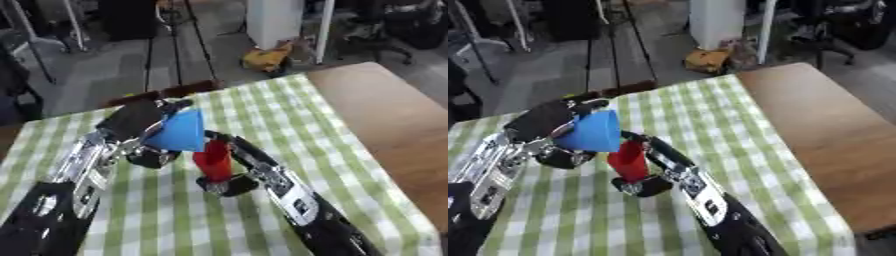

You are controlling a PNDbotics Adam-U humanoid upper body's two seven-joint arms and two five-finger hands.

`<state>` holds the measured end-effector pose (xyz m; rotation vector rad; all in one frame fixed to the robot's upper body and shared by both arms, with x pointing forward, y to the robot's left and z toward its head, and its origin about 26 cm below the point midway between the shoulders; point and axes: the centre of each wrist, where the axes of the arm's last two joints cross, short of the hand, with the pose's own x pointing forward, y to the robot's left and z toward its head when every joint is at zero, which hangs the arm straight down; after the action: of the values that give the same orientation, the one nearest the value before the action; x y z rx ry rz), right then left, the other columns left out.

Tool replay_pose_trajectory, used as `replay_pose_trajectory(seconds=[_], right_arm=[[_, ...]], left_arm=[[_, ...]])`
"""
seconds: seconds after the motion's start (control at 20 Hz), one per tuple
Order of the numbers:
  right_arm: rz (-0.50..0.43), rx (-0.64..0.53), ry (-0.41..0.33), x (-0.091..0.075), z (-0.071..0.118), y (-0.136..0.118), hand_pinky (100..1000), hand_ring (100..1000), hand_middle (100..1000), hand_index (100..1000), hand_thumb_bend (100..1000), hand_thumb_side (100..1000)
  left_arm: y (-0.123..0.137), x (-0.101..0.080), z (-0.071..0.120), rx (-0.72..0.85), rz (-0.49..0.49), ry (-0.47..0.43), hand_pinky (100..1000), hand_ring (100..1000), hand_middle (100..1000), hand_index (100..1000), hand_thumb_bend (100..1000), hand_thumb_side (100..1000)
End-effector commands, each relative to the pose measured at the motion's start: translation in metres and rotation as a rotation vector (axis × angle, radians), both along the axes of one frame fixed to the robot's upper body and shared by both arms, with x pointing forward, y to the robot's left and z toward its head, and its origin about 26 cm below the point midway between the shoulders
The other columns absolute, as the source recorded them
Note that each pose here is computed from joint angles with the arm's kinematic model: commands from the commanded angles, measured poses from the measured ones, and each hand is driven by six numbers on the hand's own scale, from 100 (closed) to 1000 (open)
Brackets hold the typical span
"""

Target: Pour the contents of one cup into another cup.

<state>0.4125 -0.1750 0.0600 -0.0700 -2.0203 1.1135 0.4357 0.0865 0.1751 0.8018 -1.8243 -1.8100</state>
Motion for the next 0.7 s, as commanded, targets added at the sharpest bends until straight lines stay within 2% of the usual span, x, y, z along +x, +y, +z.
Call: replay_pose_trajectory(seconds=[0.05,0.7], right_arm=[[0.01,0.005,-0.028,0.0033,0.0113,0.0029,730,267,461,977,100,114],[0.014,0.003,-0.023,0.0026,0.0101,0.0033,729,267,460,978,100,116]], left_arm=[[-0.0055,0.0005,0.0138,0.024,-0.016,-0.046,576,437,403,747,366,100],[-0.0104,0.0006,0.0203,0.1,0.012,-0.115,575,439,396,746,459,100]])
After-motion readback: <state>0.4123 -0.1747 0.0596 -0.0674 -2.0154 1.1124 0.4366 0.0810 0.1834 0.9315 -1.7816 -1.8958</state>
